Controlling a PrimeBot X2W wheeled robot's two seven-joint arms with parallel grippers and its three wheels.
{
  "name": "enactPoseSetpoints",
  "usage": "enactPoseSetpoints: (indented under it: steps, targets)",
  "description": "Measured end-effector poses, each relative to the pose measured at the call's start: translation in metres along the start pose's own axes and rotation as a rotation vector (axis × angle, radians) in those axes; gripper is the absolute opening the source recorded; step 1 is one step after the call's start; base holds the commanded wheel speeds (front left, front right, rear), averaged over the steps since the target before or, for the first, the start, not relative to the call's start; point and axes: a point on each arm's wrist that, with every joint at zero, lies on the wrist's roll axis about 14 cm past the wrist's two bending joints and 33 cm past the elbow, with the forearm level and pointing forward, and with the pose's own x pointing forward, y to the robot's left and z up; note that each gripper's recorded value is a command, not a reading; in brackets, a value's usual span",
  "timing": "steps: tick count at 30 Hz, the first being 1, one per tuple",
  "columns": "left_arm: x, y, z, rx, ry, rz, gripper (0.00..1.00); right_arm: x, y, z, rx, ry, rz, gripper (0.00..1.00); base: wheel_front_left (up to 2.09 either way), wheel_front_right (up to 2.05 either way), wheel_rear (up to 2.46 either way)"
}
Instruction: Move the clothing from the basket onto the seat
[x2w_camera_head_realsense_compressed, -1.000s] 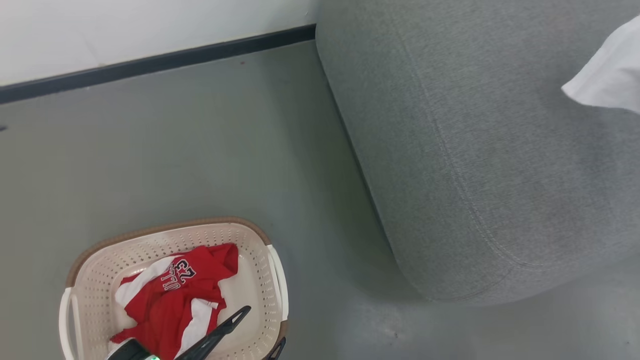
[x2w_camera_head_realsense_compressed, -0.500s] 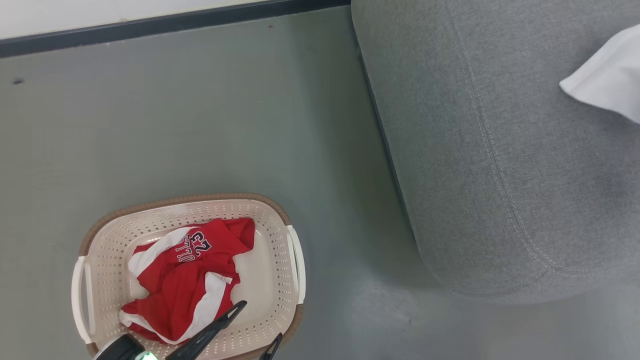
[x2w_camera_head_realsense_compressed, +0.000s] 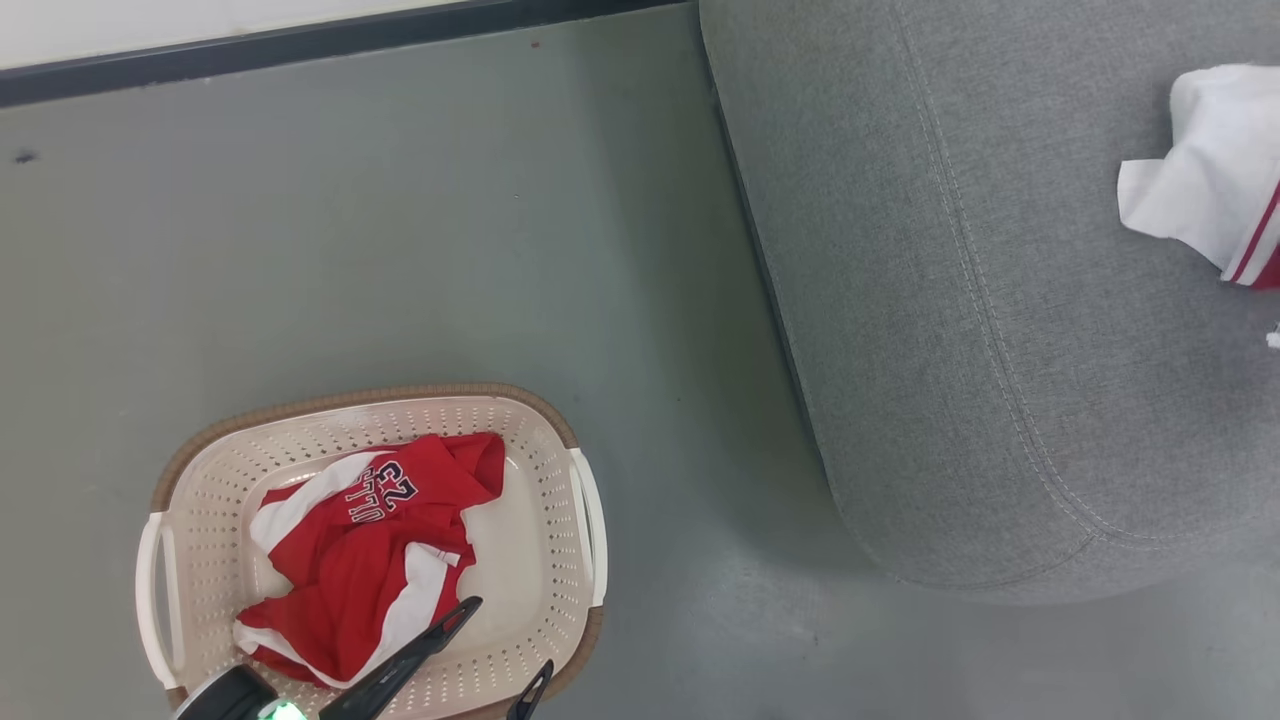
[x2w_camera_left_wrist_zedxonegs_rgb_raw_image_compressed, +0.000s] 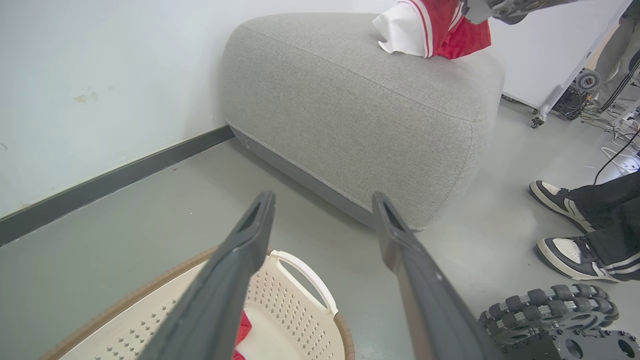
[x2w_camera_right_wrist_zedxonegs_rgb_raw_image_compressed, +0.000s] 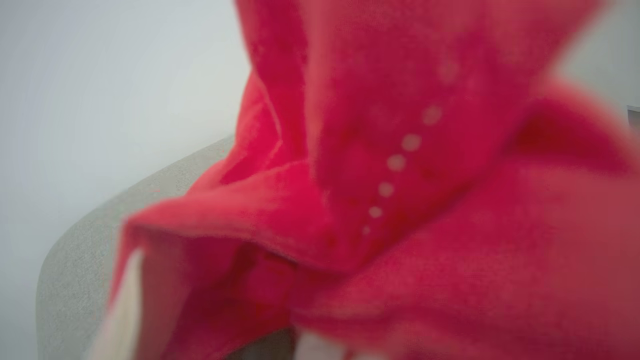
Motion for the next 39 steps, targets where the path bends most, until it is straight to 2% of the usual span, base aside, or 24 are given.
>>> enactPoseSetpoints:
  steps: [8, 13, 14, 15, 16, 26, 34, 39]
  targets:
    - [0.002, 0.006, 0.009, -0.02, -0.03, 0.038, 1.0, -0.006, -0.009, -0.018, -0.007, 0.083, -0.021, 0.0, 0.0, 0.0, 0.0]
    - [0.0, 0.005, 0.008, -0.015, -0.024, 0.032, 1.0, 0.0, 0.002, -0.005, -0.003, 0.058, 0.001, 0.0, 0.0, 0.0, 0.0]
    - [0.0, 0.004, 0.008, -0.016, -0.024, 0.03, 1.0, 0.001, 0.003, -0.002, -0.002, 0.053, 0.004, 0.04, 0.0, 0.0, 0.0]
    - [0.0, 0.002, 0.008, -0.018, -0.024, 0.028, 1.0, 0.002, 0.004, 0.0, -0.001, 0.05, 0.005, 0.31, 0.0, 0.0, 0.0]
    - [0.0, 0.001, 0.008, -0.02, -0.023, 0.026, 1.0, 0.002, 0.004, 0.0, 0.0, 0.05, 0.003, 1.0, 0.0, 0.0, 0.0]
    - [-0.002, 0.002, 0.009, -0.019, -0.024, 0.039, 1.0, 0.001, 0.002, -0.008, -0.013, 0.075, -0.013, 1.0, 0.0, 0.0, 0.0]
    - [-0.001, -0.004, 0.014, -0.014, -0.034, 0.04, 1.0, -0.006, 0.019, -0.005, -0.038, 0.072, 0.049, 1.0, 0.0, 0.0, 0.0]
    - [0.002, -0.012, 0.019, -0.012, -0.048, 0.036, 1.0, -0.013, 0.035, 0.002, -0.097, 0.052, 0.112, 1.0, 0.0, 0.0, 0.0]
